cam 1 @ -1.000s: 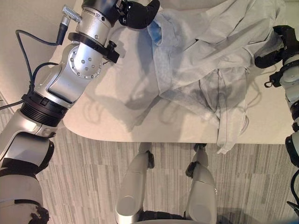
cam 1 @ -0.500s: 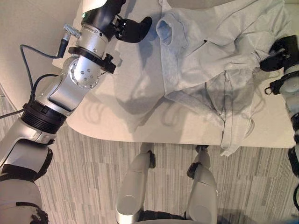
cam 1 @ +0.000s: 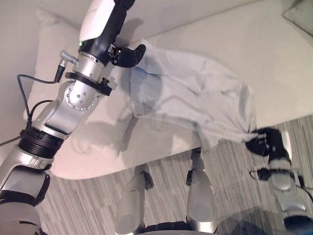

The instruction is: Hang the clothes on the sofa on the clothes rack.

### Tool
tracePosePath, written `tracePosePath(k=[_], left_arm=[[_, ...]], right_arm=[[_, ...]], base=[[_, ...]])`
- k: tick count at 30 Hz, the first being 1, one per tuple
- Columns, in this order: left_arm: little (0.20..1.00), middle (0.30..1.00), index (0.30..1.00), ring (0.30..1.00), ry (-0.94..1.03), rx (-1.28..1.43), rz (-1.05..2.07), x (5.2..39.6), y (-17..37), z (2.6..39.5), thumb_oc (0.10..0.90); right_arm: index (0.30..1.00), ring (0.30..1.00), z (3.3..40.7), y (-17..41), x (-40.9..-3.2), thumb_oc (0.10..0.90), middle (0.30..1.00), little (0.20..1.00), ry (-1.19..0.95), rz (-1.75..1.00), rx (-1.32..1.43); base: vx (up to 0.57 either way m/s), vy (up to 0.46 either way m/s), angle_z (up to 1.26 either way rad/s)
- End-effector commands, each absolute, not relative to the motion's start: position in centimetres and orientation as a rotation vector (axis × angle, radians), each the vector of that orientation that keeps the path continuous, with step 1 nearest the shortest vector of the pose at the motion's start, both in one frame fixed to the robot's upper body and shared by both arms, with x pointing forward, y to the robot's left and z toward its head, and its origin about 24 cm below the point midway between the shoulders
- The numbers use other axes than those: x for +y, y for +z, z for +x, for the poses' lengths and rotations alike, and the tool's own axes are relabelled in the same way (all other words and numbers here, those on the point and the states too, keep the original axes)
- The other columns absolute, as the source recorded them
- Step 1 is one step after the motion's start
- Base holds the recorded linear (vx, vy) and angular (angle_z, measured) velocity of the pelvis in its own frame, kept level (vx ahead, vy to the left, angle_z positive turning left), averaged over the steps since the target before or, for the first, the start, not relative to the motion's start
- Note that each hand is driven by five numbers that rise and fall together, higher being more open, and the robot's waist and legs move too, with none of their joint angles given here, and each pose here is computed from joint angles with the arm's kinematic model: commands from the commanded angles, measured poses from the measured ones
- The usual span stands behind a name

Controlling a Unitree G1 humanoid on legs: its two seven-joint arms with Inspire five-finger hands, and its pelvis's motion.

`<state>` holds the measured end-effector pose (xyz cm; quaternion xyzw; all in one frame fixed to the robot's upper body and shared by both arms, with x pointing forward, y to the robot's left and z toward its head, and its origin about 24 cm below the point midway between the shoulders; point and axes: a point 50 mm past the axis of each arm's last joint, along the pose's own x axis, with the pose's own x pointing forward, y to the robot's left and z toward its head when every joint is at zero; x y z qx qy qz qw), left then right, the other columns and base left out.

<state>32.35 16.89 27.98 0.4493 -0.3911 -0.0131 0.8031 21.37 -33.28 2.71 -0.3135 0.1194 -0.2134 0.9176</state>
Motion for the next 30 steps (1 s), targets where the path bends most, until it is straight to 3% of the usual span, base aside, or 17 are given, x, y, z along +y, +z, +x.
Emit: tracePosePath(k=[1,13,20,30], left_arm=[[0.9,0.9,0.9,0.9,0.084,-1.012,0.996,17.5,32.6,31.3,0.8],[0.9,0.9,0.9,0.9,-0.157,-1.04,0.982,12.7,32.2,31.4,0.8],[0.9,0.9,0.9,0.9,-0.535,-1.209,0.851,6.4,33.3,27.4,0.8],[0.9,0.9,0.9,0.9,-0.678,-1.234,0.704,2.3,31.2,25.8,0.8]], right_arm=[[0.3,0.3,21.2,4.8,-34.7,0.4,0.3,0.3,-0.518,-0.668,0.155],[0.3,0.3,25.0,9.2,-34.2,0.4,0.3,0.3,-0.553,-0.695,-0.024],[0.3,0.3,27.5,13.3,-33.5,0.4,0.3,0.3,-0.525,-0.783,-0.153],[0.3,0.3,28.1,12.7,-31.9,0.4,0.3,0.3,-0.471,-0.801,-0.154]], base=[[-0.03,-0.044,-0.2],[-0.05,-0.025,-0.13],[0.0,0.0,0.03],[0.02,-0.003,0.06]])
